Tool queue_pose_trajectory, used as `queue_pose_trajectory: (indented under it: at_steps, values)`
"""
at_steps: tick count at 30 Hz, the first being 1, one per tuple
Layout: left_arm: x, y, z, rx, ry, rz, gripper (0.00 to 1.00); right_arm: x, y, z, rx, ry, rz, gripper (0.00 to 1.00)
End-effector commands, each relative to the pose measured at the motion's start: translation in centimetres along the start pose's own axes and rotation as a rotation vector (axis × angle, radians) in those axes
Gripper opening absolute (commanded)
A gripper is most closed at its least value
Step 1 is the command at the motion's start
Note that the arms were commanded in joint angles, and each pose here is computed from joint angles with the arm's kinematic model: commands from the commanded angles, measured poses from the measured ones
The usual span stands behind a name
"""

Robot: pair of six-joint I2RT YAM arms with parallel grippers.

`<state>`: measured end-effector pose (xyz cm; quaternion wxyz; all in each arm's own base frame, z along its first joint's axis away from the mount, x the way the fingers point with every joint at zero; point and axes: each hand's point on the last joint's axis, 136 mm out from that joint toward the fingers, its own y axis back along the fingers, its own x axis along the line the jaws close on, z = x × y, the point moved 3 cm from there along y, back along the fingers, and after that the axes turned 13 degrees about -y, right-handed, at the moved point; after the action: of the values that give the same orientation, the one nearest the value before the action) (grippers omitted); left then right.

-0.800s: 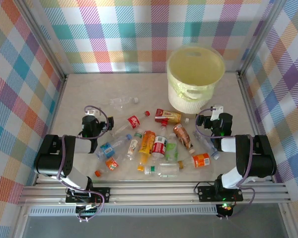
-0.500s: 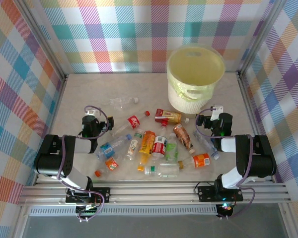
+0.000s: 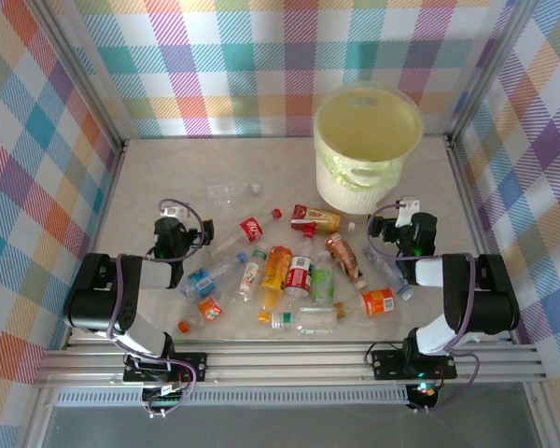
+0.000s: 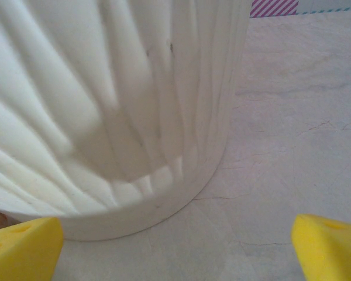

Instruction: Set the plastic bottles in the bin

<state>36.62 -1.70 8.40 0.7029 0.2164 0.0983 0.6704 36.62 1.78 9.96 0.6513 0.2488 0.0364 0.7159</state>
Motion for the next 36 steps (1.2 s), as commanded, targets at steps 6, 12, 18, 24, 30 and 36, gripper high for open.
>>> queue_pose_trajectory:
  at_steps: [6, 12, 18, 24, 30, 36]
  values:
    - [0.3, -0.2, 0.8, -0.024, 0.009, 0.001, 1.0, 0.2, -0.2, 0.4, -0.007, 0.001, 0.017, 1.0]
    - [0.3, -0.2, 0.7, -0.023, 0.01, 0.002, 1.0, 0.3, -0.2, 0.4, -0.007, 0.002, 0.019, 1.0]
    - [0.3, -0.2, 0.8, -0.026, 0.01, 0.001, 1.0, 0.2, -0.2, 0.4, -0.005, 0.001, 0.017, 1.0]
    - [0.2, 0.1, 1.0, -0.043, 0.006, -0.005, 1.0, 0.2, 0.0, 0.5, -0.019, 0.0, 0.014, 1.0]
    - [0.4, 0.8, 0.8, -0.077, 0.016, 0.014, 1.0, -0.1, 0.7, 0.5, -0.065, -0.008, -0.006, 1.0]
    - [1.1, 2.3, 2.5, -0.097, 0.028, 0.045, 1.0, -0.1, 1.9, 1.6, -0.098, -0.015, -0.028, 1.0]
